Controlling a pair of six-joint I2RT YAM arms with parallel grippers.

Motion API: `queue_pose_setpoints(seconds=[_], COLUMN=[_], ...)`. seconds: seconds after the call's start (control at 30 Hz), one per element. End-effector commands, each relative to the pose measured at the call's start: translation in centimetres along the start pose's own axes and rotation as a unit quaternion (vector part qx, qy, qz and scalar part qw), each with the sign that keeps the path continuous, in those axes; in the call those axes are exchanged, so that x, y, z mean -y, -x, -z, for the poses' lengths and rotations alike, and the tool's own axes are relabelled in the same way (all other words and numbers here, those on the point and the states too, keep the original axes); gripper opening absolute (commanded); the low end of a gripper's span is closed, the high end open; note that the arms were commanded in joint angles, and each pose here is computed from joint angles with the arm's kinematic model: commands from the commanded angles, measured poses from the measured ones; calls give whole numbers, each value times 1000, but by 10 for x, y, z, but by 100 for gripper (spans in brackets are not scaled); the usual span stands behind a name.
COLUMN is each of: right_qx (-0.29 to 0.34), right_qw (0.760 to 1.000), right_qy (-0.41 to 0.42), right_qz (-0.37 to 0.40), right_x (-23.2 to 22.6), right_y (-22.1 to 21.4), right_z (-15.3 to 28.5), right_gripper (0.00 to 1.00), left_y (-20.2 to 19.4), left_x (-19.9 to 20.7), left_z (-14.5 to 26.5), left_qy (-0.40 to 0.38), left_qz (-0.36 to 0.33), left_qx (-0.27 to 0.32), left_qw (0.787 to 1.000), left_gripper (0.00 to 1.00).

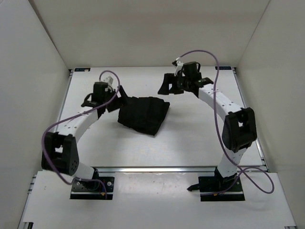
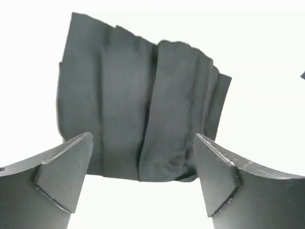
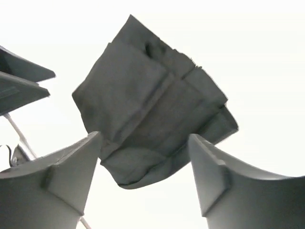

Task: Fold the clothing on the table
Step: Fold the skirt

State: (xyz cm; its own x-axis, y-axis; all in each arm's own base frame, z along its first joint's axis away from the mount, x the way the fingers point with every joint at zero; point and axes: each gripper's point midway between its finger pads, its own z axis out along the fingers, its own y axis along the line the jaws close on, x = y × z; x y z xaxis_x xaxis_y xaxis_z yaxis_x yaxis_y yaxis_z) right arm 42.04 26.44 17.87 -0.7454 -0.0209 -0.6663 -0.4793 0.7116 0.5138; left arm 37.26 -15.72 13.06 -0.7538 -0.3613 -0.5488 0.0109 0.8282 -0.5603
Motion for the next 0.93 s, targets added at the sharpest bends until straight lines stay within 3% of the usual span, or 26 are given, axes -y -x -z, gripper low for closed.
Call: queue_pose_setpoints(seconds=[0.0,0.13,0.17,0.27,0.33,0.4,0.57,0.7,0.77,0.83,0.9], right_qx=[2,-6,-12,-6,-13,-2,11,30,26,26,23], right_qw=[997,986,986,982,982,981,978,980,980,982,982], right_qy=[-76,-160,-166,-189,-189,-192,-206,-197,-195,-186,-189], right_qz=[17,33,32,27,13,5,7,1,-8,-11,-13], right_x=[14,39,41,48,53,55,61,65,68,66,70], right_y=[10,-11,-23,-40,-59,-65,-79,-76,-80,-79,-79], right_z=[40,64,67,78,81,86,95,102,103,102,100], right_gripper=[80,94,92,67,65,64,74,67,58,59,72], left_y=[38,34,31,17,-2,-14,-32,-29,-30,-27,-26], left_x=[2,-11,-15,-28,-40,-45,-56,-55,-57,-54,-56], left_z=[46,65,69,81,82,85,87,90,91,92,93], left_qy=[47,105,115,142,157,153,156,150,152,146,152], left_qz=[-103,-159,-156,-154,-156,-154,-151,-147,-150,-148,-146], left_qx=[53,44,45,51,42,37,20,30,28,33,36], left_qw=[992,981,980,977,974,975,976,977,977,978,977], left_gripper=[98,99,99,90,91,94,98,99,98,99,99])
